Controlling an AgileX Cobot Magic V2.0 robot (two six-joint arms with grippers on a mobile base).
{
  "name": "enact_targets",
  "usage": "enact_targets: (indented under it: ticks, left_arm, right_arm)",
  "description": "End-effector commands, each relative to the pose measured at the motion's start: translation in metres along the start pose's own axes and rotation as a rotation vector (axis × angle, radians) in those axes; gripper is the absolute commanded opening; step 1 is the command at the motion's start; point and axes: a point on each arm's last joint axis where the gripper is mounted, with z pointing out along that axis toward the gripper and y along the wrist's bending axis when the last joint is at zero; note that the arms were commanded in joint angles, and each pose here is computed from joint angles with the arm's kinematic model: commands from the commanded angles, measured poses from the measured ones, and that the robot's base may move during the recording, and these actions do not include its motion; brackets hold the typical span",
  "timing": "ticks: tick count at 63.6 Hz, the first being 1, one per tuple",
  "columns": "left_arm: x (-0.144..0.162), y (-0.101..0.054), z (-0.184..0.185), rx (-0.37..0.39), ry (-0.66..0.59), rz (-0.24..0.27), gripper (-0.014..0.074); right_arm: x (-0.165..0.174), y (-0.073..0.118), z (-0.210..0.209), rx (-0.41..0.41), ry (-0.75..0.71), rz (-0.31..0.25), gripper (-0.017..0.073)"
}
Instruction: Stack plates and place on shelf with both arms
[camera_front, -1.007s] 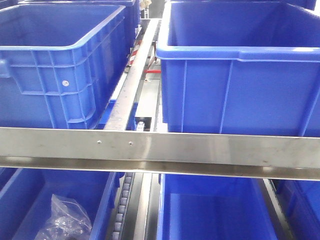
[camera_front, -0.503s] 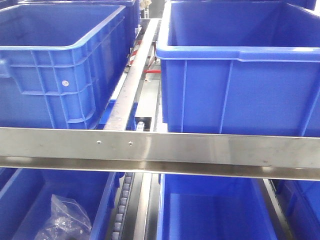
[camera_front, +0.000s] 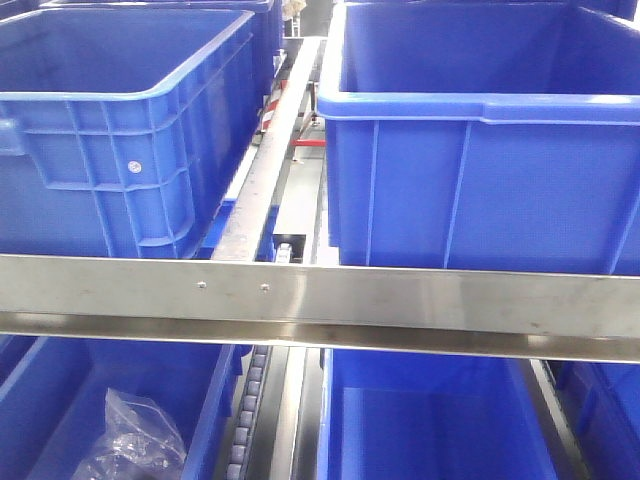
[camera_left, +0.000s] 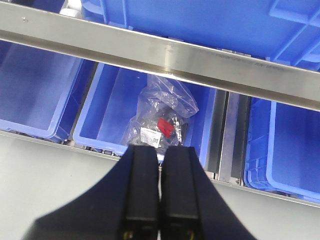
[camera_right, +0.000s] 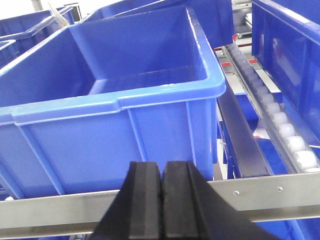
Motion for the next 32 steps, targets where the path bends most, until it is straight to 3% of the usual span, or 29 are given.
enact_targets:
  ticks: [1,11,32]
  left_arm:
    - [-0.0138,-0.0024,-0.0034,0.021,-0.084,-0.008,0.0096]
    - [-0.0138,-0.0024,-0.0034,0.021,-0.084,-0.008,0.0096]
    - [-0.0138,-0.0024,-0.0034,0.021,-0.084,-0.008,0.0096]
  right_arm:
    - [-0.0097,0.0025,-0.002,-0.03,-0.121,0.0,0.0048]
    - [-0.0085,0.0021,-0.0018,-0.023,-0.105,-0.03,0.0048]
    - [-0.0077,0.0019,-0.0018,-0.021,-0.097,-0.03,0.0048]
